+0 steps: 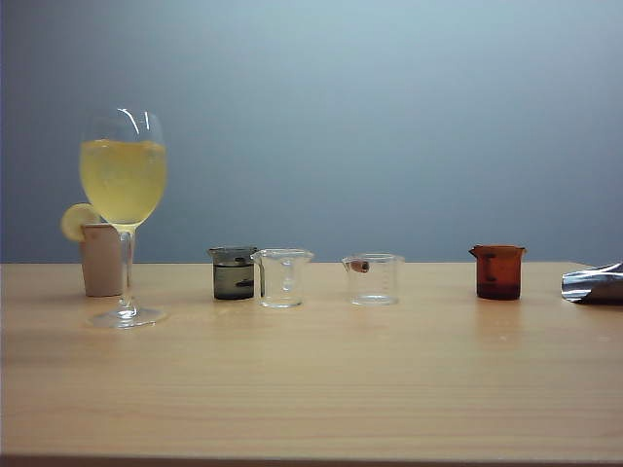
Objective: Pick up the fourth measuring cup from the left, pour the grenadine inside into the goblet, and finally put the measuring cup back in its original place.
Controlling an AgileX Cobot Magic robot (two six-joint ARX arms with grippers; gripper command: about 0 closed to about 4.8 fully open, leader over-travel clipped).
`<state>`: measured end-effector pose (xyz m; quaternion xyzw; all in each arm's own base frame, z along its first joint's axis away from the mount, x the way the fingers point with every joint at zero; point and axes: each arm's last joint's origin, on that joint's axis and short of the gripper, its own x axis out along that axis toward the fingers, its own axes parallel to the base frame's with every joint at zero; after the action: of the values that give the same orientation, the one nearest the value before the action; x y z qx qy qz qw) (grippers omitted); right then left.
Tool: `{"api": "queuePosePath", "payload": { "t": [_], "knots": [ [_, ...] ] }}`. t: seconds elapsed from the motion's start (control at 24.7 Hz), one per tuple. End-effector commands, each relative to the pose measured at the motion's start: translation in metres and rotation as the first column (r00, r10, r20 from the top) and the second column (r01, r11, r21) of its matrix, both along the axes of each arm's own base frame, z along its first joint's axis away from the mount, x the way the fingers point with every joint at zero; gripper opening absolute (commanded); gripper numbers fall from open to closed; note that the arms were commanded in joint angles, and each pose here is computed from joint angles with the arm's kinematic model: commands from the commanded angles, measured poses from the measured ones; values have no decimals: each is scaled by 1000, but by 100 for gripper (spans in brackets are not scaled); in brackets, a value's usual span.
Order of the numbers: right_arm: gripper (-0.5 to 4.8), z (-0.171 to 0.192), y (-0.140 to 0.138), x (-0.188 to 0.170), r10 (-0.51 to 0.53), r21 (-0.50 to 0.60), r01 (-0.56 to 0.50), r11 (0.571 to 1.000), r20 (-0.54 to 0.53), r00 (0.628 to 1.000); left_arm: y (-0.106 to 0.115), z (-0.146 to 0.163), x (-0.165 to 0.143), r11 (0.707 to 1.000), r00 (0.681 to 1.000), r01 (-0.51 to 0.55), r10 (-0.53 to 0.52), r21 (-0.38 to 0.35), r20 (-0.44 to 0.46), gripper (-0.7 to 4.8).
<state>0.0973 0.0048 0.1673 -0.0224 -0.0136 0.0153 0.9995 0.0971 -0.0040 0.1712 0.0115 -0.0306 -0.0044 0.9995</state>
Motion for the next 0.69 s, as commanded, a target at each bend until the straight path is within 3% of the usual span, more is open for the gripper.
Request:
{"api": "queuePosePath", "payload": {
  "t": [0.04, 0.28, 0.41, 0.53, 0.69],
  "knots": [
    [-1, -1, 0, 0, -6, 1, 6, 1000, 3, 1000, 0, 2, 0, 1000, 1000, -2, 2, -1, 10, -6],
    [-1, 2, 0, 0, -10, 2, 9, 1000, 11, 1000, 0, 2, 0, 1000, 1000, -5, 5, -3, 13, -6],
    [-2, 15, -2, -3, -55, 20, 54, 998, 35, 998, 1, 9, -2, 999, 999, -24, 25, -48, 33, -6],
    [-2, 48, -4, -14, -111, 40, 108, 993, 96, 989, 2, 37, -9, 996, 994, -36, 44, -81, 98, -6],
    [-2, 78, -4, -21, -111, 45, 106, 993, 125, 986, 2, 73, -21, 997, 995, -30, 37, -78, 90, -6]
  ]
}}
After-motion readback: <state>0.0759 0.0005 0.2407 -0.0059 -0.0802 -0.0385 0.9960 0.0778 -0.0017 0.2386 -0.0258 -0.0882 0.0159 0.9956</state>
